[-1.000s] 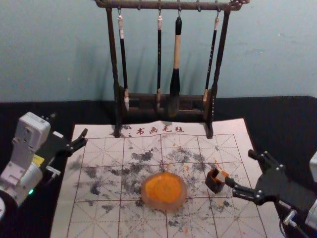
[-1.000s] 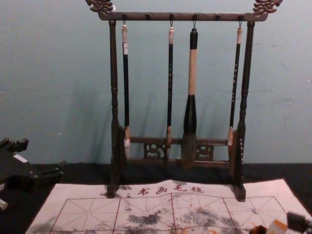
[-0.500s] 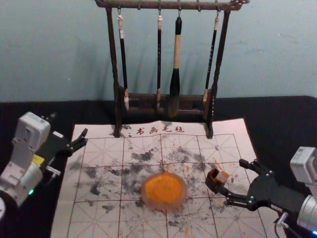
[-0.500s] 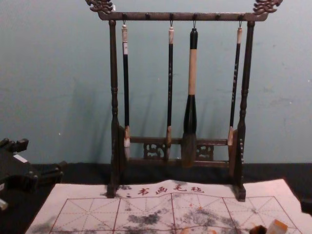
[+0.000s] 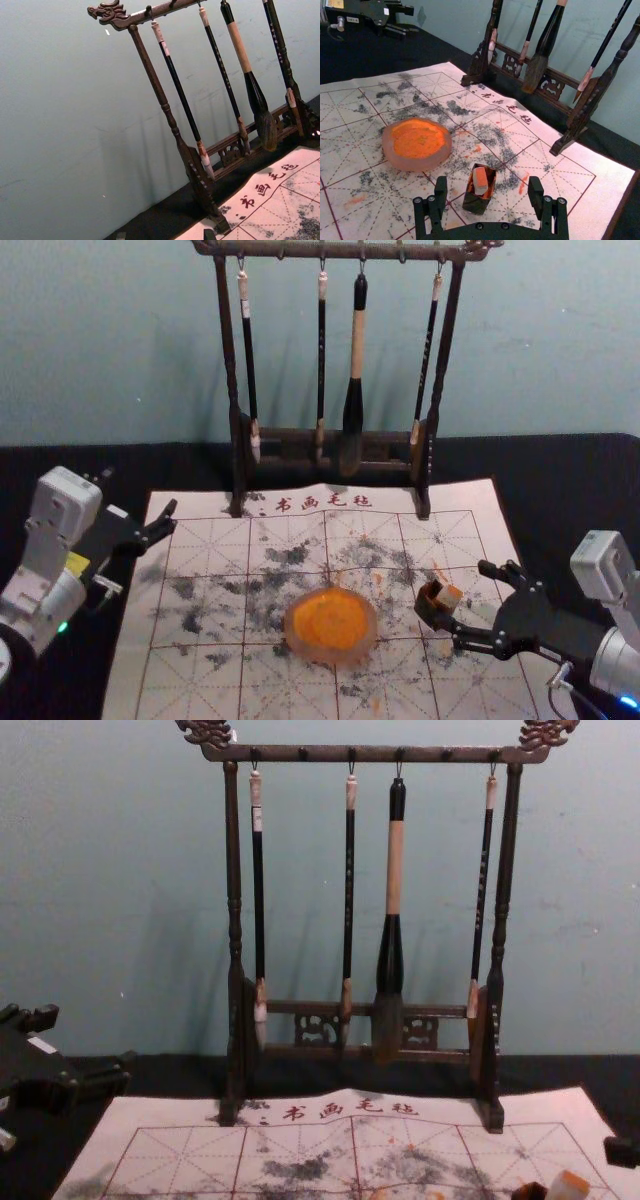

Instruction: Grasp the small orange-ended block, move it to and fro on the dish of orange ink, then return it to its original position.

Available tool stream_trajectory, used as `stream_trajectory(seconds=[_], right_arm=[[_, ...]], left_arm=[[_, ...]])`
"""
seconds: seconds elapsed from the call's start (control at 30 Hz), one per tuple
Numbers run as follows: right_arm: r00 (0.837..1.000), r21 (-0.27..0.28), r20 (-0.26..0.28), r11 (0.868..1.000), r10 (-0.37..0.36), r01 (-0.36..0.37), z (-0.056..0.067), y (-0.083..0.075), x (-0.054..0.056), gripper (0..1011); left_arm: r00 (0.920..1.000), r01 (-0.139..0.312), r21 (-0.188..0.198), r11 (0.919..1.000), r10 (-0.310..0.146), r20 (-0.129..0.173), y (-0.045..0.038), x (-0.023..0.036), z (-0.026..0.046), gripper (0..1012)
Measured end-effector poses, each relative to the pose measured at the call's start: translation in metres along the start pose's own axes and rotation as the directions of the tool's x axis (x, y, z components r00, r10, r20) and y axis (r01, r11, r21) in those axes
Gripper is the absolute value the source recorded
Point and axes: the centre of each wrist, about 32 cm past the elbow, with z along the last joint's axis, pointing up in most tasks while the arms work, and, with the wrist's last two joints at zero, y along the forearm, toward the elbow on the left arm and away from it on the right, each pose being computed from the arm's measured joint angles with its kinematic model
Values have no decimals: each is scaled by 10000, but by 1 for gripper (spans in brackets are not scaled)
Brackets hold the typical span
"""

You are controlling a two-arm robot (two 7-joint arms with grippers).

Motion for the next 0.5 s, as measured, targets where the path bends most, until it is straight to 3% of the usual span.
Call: stream_trajectory(seconds=[0.5], right_arm=[[9998, -46, -178, 10000, 76, -77, 4, 57, 30, 1003]], left_arm=[[10000, 0, 1, 10000, 0, 0, 0, 0, 0, 1001]])
